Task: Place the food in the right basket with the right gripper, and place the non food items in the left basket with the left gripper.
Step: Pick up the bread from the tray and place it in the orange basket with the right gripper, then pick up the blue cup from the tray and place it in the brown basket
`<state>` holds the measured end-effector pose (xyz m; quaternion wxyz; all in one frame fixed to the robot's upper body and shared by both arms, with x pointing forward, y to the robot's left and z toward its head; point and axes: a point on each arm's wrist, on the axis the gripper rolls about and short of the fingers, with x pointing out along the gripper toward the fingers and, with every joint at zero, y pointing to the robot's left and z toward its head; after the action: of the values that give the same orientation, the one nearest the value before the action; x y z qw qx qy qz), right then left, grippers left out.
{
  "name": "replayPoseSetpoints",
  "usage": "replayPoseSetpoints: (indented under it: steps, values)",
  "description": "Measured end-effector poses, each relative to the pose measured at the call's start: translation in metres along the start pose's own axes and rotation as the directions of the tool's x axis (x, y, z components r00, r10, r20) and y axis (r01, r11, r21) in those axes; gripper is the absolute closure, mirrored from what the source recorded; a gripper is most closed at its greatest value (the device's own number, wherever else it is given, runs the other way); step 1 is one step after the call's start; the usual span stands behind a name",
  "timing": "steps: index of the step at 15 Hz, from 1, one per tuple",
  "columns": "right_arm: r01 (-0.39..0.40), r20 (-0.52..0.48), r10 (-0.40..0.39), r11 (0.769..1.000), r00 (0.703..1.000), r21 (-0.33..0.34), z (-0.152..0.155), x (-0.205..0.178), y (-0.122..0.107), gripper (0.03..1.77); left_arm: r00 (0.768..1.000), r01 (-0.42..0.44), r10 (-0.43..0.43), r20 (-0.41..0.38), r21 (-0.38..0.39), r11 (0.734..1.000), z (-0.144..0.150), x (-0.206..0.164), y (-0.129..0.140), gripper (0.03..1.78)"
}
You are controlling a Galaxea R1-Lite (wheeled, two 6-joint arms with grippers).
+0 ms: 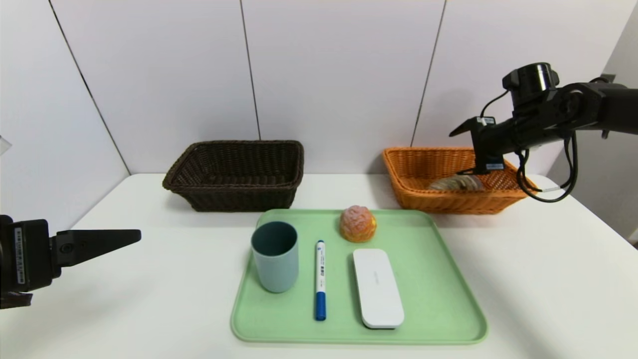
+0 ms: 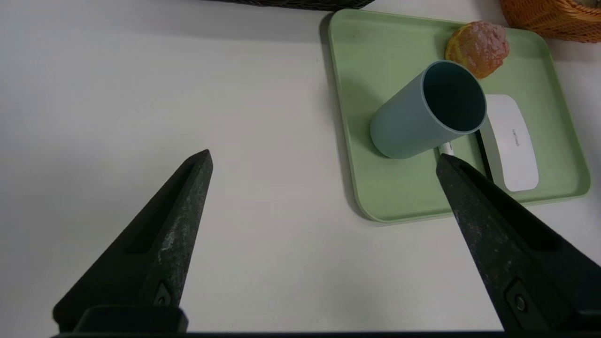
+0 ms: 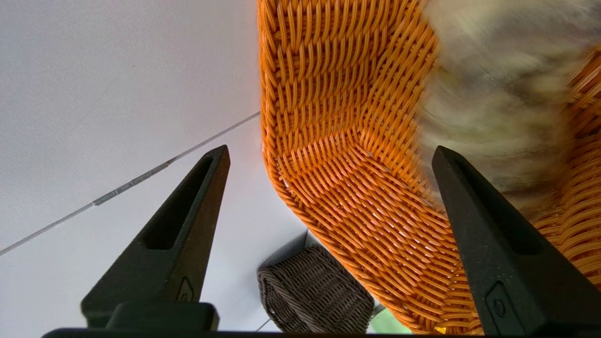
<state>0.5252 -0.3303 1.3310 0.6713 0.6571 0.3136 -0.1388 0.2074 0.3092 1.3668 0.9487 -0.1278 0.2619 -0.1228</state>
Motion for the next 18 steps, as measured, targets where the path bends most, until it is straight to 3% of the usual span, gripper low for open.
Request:
replayPoseSetpoints:
  steps: [6, 8, 10, 13, 15, 17, 18]
  values:
    - [-0.053, -0.037, 0.052, 0.998, 0.998, -0.034, -0.023, -0.036, 0.015, 0.18, 1.0, 0.006, -0.006, 0.024, 0.004, 1.0, 0.004, -0.003, -0.002, 0.12]
    - [-0.026, -0.105, 0.014, 0.993, 0.994, -0.113, -0.058, -0.061, 0.016, 0.16, 1.0, 0.007, -0.007, 0.027, 0.006, 1.0, 0.005, -0.004, -0.002, 0.12]
    - [0.054, -0.144, -0.095, 0.963, 0.985, -0.265, -0.09, -0.086, 0.007, 0.15, 1.0, 0.007, -0.007, 0.028, 0.006, 1.0, 0.005, -0.004, -0.002, 0.12]
    - [0.167, -0.06, -0.231, 0.837, 0.971, -0.52, -0.115, -0.118, -0.008, 0.13, 1.0, 0.009, -0.009, 0.03, 0.007, 1.0, 0.004, -0.006, -0.002, 0.12]
    - [0.171, -0.039, -0.253, 0.751, 0.967, -0.638, -0.12, -0.136, -0.012, 0.12, 0.999, 0.01, -0.011, 0.035, 0.008, 1.0, 0.003, -0.008, -0.002, 0.12]
    - [0.16, -0.039, -0.29, 0.629, 0.956, -0.76, -0.127, -0.156, -0.018, 0.11, 0.999, 0.012, -0.013, 0.037, 0.008, 1.0, 0.001, -0.01, -0.002, 0.12]
    - [0.14, -0.048, -0.283, 0.606, 0.958, -0.783, -0.132, -0.163, -0.019, 0.11, 0.999, 0.016, -0.016, 0.04, 0.009, 1.0, 0.0, -0.011, -0.002, 0.12]
